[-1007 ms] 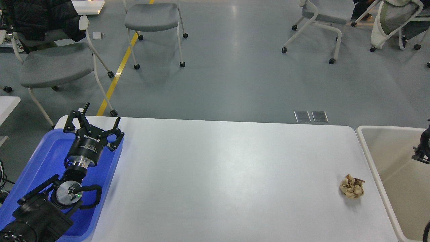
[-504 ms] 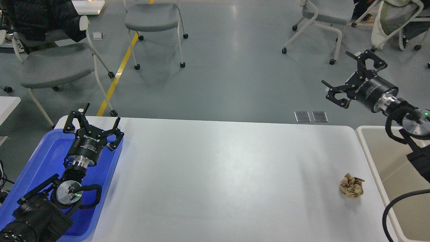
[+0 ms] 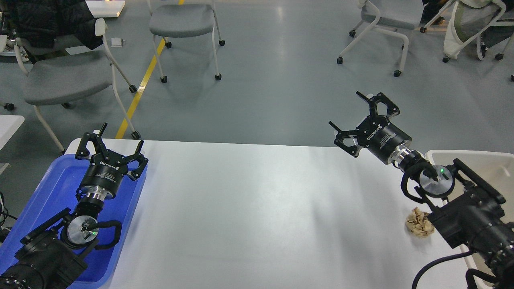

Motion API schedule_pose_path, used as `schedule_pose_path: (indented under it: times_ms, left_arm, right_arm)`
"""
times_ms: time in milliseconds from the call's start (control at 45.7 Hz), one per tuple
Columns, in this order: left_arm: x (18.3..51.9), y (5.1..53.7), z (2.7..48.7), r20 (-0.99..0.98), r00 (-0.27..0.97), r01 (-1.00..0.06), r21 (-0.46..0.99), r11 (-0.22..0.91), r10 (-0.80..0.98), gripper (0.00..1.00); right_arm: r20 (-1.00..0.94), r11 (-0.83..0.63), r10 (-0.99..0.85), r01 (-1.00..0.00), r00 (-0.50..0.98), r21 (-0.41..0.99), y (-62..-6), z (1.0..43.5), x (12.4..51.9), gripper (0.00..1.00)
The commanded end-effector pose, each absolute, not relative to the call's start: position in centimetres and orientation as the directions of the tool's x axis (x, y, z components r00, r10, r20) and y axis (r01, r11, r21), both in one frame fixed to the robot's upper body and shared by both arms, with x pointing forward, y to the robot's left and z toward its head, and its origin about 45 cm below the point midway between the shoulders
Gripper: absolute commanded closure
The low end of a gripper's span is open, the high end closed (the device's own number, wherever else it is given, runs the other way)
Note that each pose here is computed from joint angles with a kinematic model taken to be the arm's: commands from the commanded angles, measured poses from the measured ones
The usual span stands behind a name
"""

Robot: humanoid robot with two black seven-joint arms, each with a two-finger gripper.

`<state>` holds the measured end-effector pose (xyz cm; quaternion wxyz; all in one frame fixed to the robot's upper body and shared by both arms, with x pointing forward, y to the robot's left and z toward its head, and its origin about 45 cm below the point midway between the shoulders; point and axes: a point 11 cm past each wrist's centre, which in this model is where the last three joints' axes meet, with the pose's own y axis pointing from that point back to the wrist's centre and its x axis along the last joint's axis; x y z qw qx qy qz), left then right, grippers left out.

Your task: Tidy desktop

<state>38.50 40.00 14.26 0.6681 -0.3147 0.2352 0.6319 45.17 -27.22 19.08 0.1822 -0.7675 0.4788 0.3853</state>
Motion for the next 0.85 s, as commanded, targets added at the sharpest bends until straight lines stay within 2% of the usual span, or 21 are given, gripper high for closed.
schedule_pose_path:
  times_ms: [0,175,832]
  left_arm:
    - [38.5,40.0,14.3,-0.712,0.091,-0.992,-0.123,0.003,0.696,0.00]
    - [38.5,40.0,14.3,-0.711,0.091,-0.992,-0.123,0.004,0.697,0.00]
    - [38.5,40.1,14.3,-0.711,0.090,-0.992,-0.123,0.002,0.697,0.00]
  right_arm:
    - [-0.814,-0.489,-0.549,-0.863,0.191,0.127,-25.3,14.9,42.7,0.00]
    - [-0.820,-0.487,-0.547,-0.861,0.167,0.149,-25.5,13.7,41.8,0.00]
    - [-0.822,-0.493,-0.545,-0.856,0.166,0.154,-25.5,13.1,41.3,0.00]
